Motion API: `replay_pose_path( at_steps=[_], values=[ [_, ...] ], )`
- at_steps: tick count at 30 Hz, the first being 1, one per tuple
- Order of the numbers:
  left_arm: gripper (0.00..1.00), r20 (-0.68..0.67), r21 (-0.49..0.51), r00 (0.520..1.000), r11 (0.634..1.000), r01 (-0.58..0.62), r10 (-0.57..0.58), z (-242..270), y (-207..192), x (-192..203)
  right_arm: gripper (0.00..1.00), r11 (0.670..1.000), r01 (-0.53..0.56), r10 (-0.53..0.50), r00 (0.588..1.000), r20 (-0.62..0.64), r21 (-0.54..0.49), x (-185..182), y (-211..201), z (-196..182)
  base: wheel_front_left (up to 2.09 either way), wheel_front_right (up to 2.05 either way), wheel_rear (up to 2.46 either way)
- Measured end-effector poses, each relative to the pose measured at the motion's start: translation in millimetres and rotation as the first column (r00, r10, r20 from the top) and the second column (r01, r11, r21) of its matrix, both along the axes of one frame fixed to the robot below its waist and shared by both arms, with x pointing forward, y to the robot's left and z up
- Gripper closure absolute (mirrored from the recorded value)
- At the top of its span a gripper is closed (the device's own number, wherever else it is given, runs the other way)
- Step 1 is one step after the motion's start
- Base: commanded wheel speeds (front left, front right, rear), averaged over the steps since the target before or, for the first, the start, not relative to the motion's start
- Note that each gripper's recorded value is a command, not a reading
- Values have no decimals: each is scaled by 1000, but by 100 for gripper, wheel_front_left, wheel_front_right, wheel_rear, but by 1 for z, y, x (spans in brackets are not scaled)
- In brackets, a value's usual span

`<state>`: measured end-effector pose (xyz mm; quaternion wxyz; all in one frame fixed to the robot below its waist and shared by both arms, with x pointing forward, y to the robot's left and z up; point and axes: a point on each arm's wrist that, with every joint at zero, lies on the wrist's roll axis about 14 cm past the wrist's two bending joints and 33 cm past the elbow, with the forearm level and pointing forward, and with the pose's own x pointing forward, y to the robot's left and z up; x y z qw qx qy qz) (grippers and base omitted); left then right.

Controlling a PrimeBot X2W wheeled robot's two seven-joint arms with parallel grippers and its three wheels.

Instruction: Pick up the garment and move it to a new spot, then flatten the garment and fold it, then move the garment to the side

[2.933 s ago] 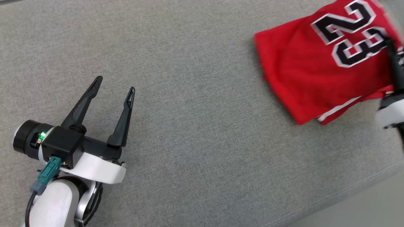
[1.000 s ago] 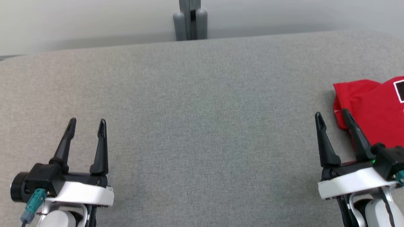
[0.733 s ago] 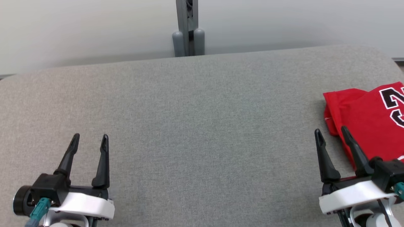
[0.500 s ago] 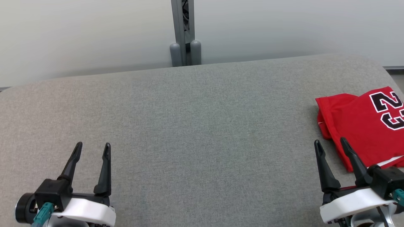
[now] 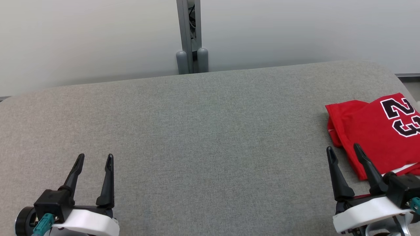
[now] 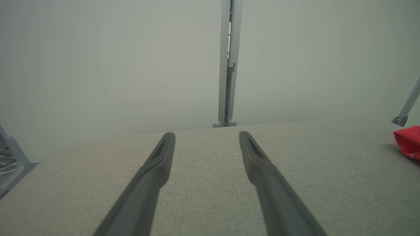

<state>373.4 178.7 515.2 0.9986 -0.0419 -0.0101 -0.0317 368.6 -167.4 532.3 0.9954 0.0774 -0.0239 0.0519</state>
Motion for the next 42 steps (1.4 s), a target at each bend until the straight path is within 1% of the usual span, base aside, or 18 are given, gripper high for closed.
replay_pose_path(
  at_steps=[36,37,42],
  values=[
    [0,-17,-15,1000,1000,-4,4,-7,0,0,0,999,-15,14,1000,13,40,0,5,3,0,0,0],
    [100,-20,-16,1000,1000,-4,4,-8,0,-1,100,999,-15,15,1000,11,41,0,5,2,0,0,0],
    [100,-92,-41,996,999,-3,-1,-31,-8,-11,100,998,-17,20,998,-57,61,-6,10,-19,0,0,0]
  ],
)
